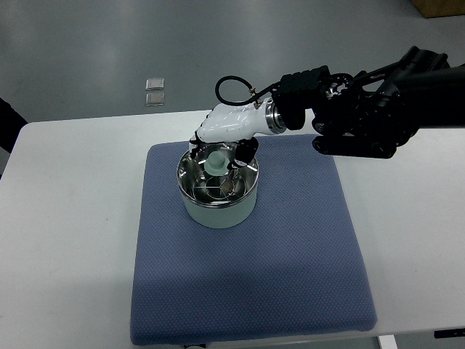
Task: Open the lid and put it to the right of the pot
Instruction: 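Close the right hand's fingers around the mint-green lid knob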
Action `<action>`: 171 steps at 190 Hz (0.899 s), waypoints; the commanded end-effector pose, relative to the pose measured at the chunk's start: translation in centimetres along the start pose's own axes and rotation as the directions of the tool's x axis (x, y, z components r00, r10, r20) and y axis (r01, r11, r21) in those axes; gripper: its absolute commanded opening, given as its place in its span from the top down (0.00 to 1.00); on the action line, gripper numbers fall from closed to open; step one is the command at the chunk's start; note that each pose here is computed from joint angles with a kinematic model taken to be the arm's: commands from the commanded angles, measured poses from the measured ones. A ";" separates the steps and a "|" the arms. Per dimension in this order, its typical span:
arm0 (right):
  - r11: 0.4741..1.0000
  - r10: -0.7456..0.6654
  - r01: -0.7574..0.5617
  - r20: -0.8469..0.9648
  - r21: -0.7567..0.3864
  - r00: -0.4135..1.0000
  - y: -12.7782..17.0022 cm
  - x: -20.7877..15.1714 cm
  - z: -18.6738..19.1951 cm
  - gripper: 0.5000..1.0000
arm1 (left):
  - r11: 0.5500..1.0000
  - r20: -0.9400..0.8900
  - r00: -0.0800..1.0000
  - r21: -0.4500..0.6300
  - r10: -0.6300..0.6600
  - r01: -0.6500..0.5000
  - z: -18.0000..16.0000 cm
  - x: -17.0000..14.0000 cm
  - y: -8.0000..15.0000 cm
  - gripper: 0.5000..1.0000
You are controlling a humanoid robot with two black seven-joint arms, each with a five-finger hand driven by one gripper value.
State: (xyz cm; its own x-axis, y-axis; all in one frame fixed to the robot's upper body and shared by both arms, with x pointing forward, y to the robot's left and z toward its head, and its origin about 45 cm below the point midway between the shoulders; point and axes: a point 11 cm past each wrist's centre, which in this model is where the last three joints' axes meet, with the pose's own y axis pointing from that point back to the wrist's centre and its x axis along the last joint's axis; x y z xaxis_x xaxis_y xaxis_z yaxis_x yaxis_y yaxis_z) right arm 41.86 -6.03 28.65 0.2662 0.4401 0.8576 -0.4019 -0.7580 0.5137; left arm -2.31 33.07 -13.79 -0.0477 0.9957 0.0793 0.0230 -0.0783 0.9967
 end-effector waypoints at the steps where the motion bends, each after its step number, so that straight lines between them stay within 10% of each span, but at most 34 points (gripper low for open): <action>1: 1.000 -0.003 0.003 -0.005 -0.002 1.000 0.1 0.0 0.1 0.50 | 1.000 0.000 1.000 0.000 0.000 0.000 0.0 0.0 0.0 0.00; 171: 1.000 -0.014 0.014 -0.022 0.000 1.000 0.1 0.1 0.0 0.61 | 1.000 0.000 1.000 0.000 0.000 0.000 0.0 0.0 0.0 0.00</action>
State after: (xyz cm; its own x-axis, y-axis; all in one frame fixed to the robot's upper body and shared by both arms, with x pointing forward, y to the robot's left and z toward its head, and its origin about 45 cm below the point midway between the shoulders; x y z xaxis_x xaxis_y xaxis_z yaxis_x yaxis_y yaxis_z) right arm 41.89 -6.07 28.80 0.2509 0.4610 0.8512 -0.3988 -0.7520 0.5249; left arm -2.31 33.07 -13.79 -0.0477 0.9957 0.0793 0.0230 -0.0783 0.9967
